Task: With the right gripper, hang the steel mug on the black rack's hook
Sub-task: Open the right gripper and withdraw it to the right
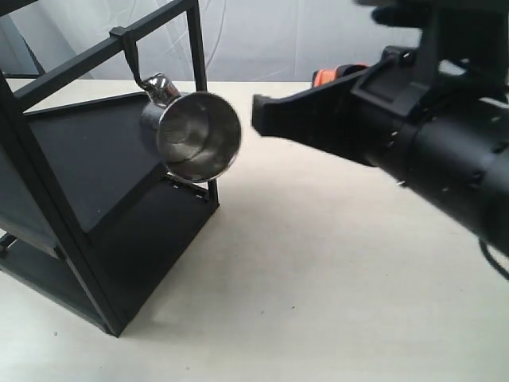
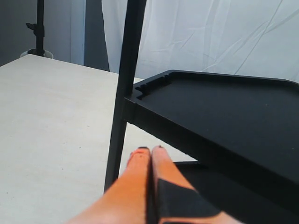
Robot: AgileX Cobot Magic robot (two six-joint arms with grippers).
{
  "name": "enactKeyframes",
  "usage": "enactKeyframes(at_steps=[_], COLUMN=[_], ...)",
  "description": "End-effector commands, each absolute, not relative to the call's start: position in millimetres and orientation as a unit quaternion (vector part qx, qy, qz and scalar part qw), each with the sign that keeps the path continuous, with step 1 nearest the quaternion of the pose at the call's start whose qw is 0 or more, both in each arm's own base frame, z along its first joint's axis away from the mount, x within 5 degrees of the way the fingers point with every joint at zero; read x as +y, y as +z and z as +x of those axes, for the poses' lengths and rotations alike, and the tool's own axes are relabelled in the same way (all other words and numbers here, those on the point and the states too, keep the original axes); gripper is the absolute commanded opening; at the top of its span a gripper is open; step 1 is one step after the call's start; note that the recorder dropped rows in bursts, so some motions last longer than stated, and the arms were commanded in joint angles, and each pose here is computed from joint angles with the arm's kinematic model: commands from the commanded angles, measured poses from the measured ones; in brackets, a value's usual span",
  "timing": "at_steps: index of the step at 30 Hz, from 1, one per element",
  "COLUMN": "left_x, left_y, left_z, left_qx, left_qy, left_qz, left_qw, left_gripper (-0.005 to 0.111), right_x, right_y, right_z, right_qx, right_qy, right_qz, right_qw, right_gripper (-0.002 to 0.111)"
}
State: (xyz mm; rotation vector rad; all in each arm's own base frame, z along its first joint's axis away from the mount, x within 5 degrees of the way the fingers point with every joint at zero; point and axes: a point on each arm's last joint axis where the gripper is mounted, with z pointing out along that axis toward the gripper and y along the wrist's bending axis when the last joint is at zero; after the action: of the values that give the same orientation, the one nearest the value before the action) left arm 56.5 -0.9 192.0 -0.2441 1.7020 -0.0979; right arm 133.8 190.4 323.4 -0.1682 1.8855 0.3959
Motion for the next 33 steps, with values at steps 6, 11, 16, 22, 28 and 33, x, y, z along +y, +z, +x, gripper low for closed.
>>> enactKeyframes(at_steps=[6,11,16,22,28,33], left_x=[-0.9,-0.9,-0.9,-0.9,-0.9,-0.9], left_y=[192.8,192.8,192.8,192.8,192.8,192.8], left_z=[56.2,56.2,56.2,56.2,56.2,56.2], left_qx=[0.746,0.746,0.746,0.746,0.746,0.746], left_qy=[-0.044,-0.044,-0.044,-0.044,-0.044,-0.044], left_qz=[-0.108,-0.108,-0.108,-0.108,-0.108,-0.108], left_qw=[0.655,0.655,0.655,0.655,0.655,0.655], left_gripper=[0.002,0.002,0.002,0.002,0.002,0.002], right_x=[172.6,155.2,142.8,137.2,137.2,137.0], right_y=[326.8,338.2,341.3,341.9,341.9,341.9], right_z=[135.9,133.9,134.5,134.8,134.8,135.1], right_qx=[0.798,0.787,0.784,0.782,0.782,0.782], right_qy=[0.102,0.060,0.017,-0.006,-0.006,-0.028], right_qz=[-0.052,-0.056,-0.024,-0.005,-0.005,-0.031], right_qw=[0.591,0.611,0.620,0.623,0.623,0.622], right_gripper=[-0.001,-0.001,-0.001,-0.001,-0.001,-0.001])
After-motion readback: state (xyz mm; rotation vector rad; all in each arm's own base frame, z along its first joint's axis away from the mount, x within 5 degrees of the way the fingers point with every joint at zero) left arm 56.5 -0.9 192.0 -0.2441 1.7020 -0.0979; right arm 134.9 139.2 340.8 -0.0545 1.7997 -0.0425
